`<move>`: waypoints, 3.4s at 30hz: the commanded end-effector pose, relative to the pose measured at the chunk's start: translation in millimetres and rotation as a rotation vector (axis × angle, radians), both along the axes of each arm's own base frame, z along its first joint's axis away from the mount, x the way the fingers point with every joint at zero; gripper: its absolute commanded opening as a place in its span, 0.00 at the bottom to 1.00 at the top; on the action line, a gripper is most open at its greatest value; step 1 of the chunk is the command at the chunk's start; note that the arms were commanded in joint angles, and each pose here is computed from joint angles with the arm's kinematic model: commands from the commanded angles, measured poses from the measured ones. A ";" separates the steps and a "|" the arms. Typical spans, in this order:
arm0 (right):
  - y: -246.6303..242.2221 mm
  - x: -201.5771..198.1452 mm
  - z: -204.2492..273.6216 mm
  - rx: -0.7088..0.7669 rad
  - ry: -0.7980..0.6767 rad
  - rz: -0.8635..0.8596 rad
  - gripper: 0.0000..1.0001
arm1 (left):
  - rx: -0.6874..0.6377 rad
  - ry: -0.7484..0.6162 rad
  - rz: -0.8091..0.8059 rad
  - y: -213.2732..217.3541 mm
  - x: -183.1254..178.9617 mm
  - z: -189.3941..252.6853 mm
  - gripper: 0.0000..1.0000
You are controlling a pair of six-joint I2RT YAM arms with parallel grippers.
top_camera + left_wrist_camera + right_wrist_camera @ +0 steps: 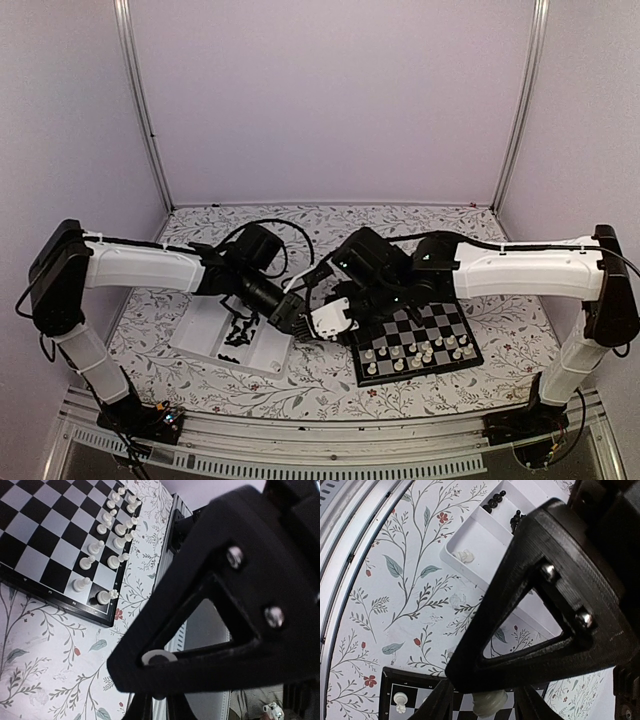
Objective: Set up the chess pieces on the board
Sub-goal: Pick up the chess piece from the chessboard.
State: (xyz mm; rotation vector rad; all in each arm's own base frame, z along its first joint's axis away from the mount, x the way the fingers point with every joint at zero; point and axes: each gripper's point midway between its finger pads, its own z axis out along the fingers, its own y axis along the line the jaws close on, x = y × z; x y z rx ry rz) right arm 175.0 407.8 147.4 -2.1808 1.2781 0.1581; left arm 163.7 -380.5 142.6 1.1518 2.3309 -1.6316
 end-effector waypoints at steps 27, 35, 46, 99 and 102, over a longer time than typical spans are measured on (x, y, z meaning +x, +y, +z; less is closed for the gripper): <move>-17.0 4.6 43.7 0.222 0.374 -0.134 0.03 | -0.045 -0.450 0.267 29.4 38.3 49.1 0.37; -51.3 26.6 94.6 0.470 0.768 -0.198 0.03 | -0.259 -0.869 0.380 9.9 37.8 123.0 0.38; -63.5 27.7 114.8 0.552 0.886 -0.157 0.03 | -0.408 -0.980 0.406 -27.7 34.0 149.5 0.40; -230.7 71.3 20.0 0.411 0.495 -0.756 0.51 | -0.063 -0.823 -0.062 -107.3 8.2 20.7 0.01; -225.0 55.9 21.9 0.389 0.539 -0.676 0.46 | -0.038 -0.808 -0.071 -106.5 6.0 12.5 0.01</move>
